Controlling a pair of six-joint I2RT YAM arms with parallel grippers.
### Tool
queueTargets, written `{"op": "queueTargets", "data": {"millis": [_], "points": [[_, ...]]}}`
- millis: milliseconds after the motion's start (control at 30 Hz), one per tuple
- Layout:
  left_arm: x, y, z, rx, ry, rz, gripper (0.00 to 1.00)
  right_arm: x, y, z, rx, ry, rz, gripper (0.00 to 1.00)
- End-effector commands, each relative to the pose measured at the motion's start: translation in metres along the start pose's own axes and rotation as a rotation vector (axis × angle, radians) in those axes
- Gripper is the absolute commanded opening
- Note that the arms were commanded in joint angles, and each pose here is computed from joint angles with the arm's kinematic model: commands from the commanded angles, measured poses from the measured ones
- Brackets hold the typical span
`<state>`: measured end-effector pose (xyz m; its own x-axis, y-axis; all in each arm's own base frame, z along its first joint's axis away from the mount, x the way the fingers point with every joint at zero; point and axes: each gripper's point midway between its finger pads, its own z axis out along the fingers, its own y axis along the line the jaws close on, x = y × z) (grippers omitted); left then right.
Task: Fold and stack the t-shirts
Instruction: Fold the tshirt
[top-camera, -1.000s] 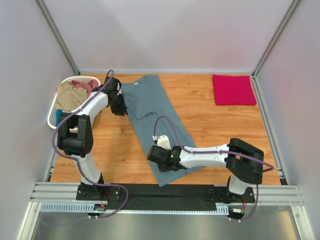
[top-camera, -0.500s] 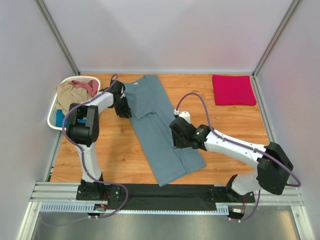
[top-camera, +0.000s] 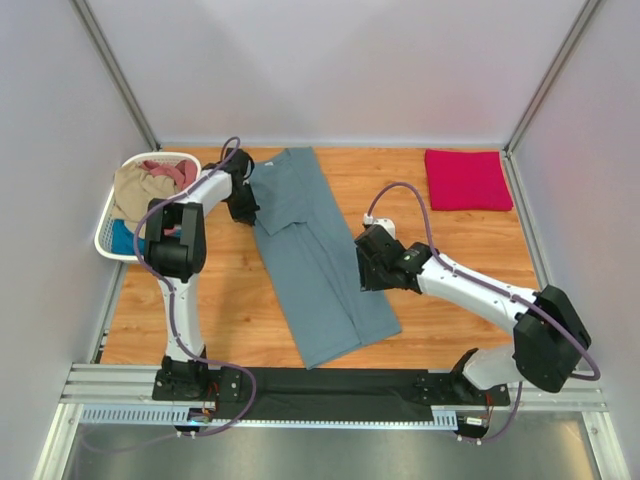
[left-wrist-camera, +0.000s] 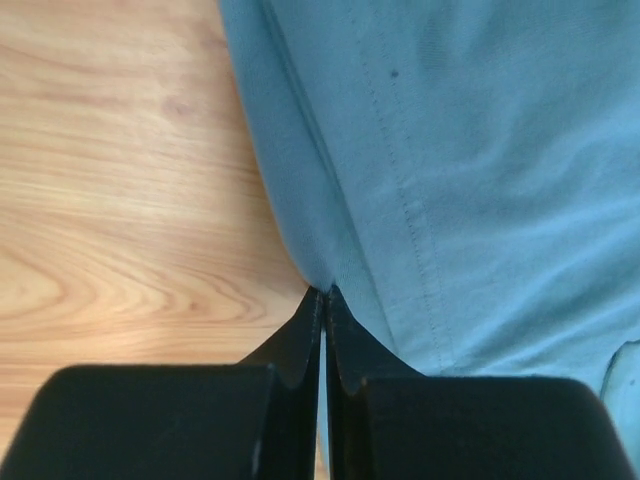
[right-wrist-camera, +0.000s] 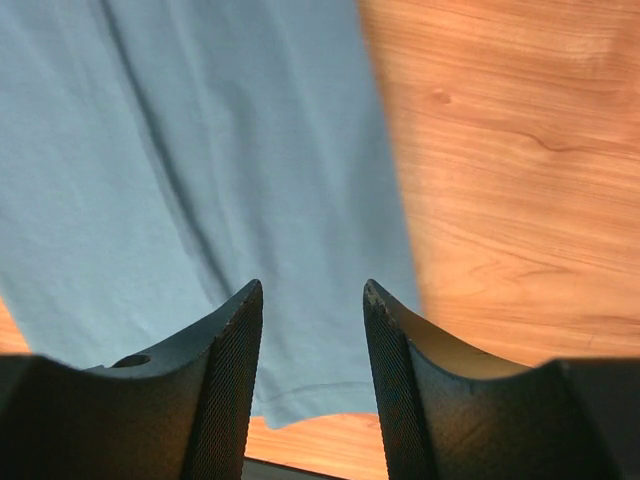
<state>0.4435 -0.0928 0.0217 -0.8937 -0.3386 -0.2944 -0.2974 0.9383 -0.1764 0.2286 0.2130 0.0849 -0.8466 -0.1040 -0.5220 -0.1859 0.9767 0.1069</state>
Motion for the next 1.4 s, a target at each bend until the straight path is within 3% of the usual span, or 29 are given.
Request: {"op": "queueTargets", "data": {"millis": [0, 167, 267, 333, 367, 500, 633, 733, 833, 967, 1200, 1367], "points": [[-0.027, 0.015, 0.003, -0.083, -0.033, 0.018, 0.0, -0.017, -0.006, 0.003, -0.002, -0.004, 0.061, 0.47], [-0.052, 0.015, 0.008, -0.091, -0.038, 0.045, 0.0, -0.024, -0.011, 0.012, -0.014, 0.018, 0.096, 0.47], [-0.049, 0.019, 0.009, -0.109, -0.002, 0.043, 0.1, -0.016, -0.013, 0.018, -0.014, 0.059, 0.107, 0.48], [-0.051, 0.015, -0.007, -0.082, -0.03, 0.041, 0.23, -0.004, -0.012, 0.021, -0.027, 0.101, 0.108, 0.49], [-0.034, 0.022, -0.005, -0.086, -0.002, 0.035, 0.26, 0.006, -0.014, 0.024, -0.029, 0.122, 0.106, 0.5], [-0.023, 0.022, -0.056, -0.036, -0.077, 0.022, 0.43, 0.032, -0.015, 0.02, -0.066, 0.187, 0.106, 0.51], [0.027, 0.004, -0.085, 0.07, -0.05, 0.075, 0.44, 0.051, -0.007, 0.005, -0.171, 0.196, 0.15, 0.52], [0.076, 0.014, -0.099, 0.042, -0.005, 0.116, 0.44, 0.07, -0.006, 0.003, -0.207, 0.236, 0.162, 0.52], [0.133, 0.007, -0.109, 0.133, 0.044, 0.125, 0.44, 0.08, -0.008, 0.005, -0.221, 0.241, 0.169, 0.5], [0.196, 0.027, -0.109, 0.148, 0.096, 0.081, 0.44, 0.093, -0.009, 0.01, -0.233, 0.264, 0.179, 0.49], [0.23, 0.012, -0.122, 0.347, 0.094, 0.001, 0.46, 0.094, -0.007, 0.016, -0.257, 0.23, 0.196, 0.36], [0.257, 0.021, -0.109, 0.306, 0.166, -0.027, 0.46, 0.096, -0.004, 0.019, -0.273, 0.234, 0.202, 0.23]]}}
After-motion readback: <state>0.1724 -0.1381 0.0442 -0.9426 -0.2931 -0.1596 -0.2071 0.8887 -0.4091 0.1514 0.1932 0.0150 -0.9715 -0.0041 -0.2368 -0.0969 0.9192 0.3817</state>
